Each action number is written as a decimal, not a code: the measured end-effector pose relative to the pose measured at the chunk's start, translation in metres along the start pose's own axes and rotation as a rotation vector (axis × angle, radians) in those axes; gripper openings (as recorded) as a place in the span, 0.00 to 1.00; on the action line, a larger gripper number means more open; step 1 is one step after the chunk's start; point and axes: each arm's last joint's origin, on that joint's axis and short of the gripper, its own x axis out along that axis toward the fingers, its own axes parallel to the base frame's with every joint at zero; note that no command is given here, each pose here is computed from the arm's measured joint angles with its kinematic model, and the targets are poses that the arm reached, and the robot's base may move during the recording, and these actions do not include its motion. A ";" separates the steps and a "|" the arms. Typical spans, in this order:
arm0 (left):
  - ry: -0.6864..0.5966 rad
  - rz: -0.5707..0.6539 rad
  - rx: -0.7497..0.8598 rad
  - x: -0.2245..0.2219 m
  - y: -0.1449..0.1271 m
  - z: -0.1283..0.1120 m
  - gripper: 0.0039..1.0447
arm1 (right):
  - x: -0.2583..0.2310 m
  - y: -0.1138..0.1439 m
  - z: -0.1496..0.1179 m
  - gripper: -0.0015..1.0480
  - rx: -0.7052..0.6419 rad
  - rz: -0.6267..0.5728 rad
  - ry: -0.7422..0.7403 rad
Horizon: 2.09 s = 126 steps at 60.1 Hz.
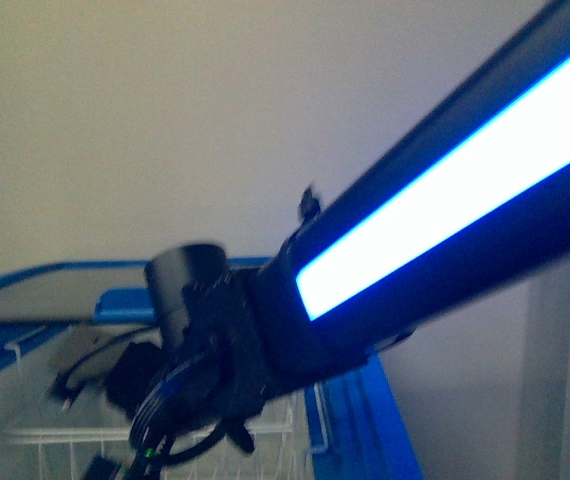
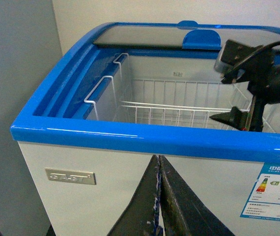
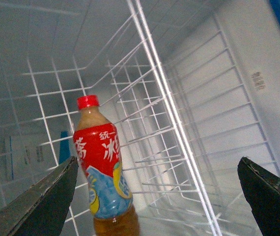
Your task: Put drink in fridge
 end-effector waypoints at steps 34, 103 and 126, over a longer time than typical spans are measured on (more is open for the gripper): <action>0.000 0.000 0.000 0.000 0.000 0.000 0.02 | -0.241 -0.092 -0.079 0.93 0.827 -0.685 0.023; 0.000 0.000 0.000 0.000 0.000 0.000 0.02 | -0.373 0.107 -0.185 0.03 0.884 -0.785 -0.219; 0.000 0.000 -0.001 0.000 0.000 0.000 0.02 | -0.373 0.121 -0.191 0.03 0.880 -0.788 -0.228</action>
